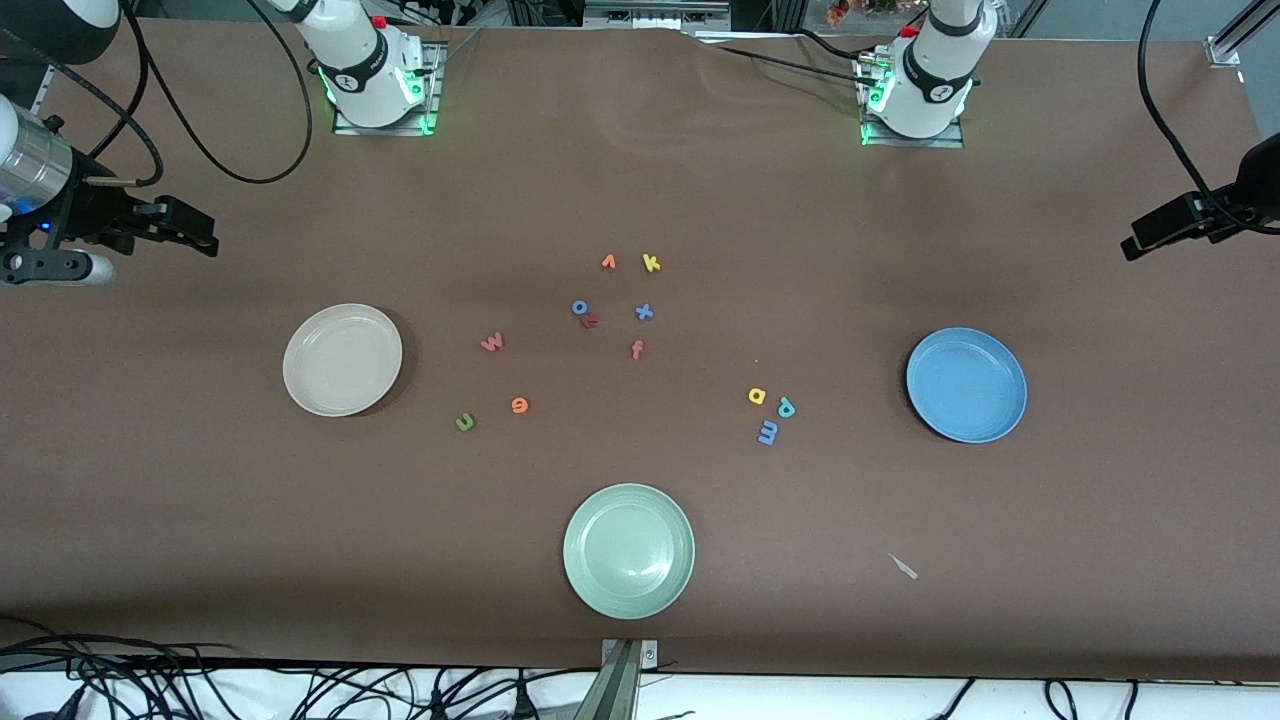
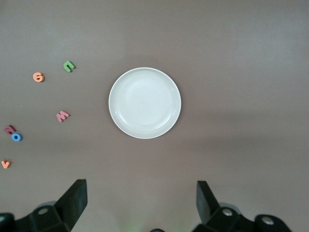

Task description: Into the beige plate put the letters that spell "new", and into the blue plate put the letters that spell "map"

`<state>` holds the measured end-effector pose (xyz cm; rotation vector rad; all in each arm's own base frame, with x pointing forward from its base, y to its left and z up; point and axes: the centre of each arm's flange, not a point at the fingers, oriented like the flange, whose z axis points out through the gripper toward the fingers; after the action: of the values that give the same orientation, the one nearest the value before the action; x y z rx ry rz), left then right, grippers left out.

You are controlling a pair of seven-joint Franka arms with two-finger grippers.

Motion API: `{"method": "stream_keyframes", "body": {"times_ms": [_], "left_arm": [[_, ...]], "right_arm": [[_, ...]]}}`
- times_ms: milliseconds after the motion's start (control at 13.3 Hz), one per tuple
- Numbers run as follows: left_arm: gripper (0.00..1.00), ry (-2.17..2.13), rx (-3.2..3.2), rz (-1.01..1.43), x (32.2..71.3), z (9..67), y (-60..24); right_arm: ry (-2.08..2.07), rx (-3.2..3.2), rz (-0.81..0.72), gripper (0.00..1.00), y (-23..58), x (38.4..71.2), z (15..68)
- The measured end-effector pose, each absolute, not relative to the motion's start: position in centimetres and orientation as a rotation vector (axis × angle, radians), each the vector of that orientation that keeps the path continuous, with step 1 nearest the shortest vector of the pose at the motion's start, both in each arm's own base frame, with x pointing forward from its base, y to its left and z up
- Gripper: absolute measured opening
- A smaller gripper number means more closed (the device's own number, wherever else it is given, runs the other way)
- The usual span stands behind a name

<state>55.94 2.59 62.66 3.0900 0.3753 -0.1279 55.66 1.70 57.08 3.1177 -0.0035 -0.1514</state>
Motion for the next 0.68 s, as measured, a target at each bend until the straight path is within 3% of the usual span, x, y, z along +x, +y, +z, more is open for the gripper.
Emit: {"method": "stream_keyframes", "body": {"times_ms": [676], "left_arm": [[1.0, 0.369, 3.091, -0.128, 55.95, 62.65, 2.35]], "right_arm": [[-0.004, 3.118, -0.151, 1.0, 1.7, 55.66, 57.08]]}}
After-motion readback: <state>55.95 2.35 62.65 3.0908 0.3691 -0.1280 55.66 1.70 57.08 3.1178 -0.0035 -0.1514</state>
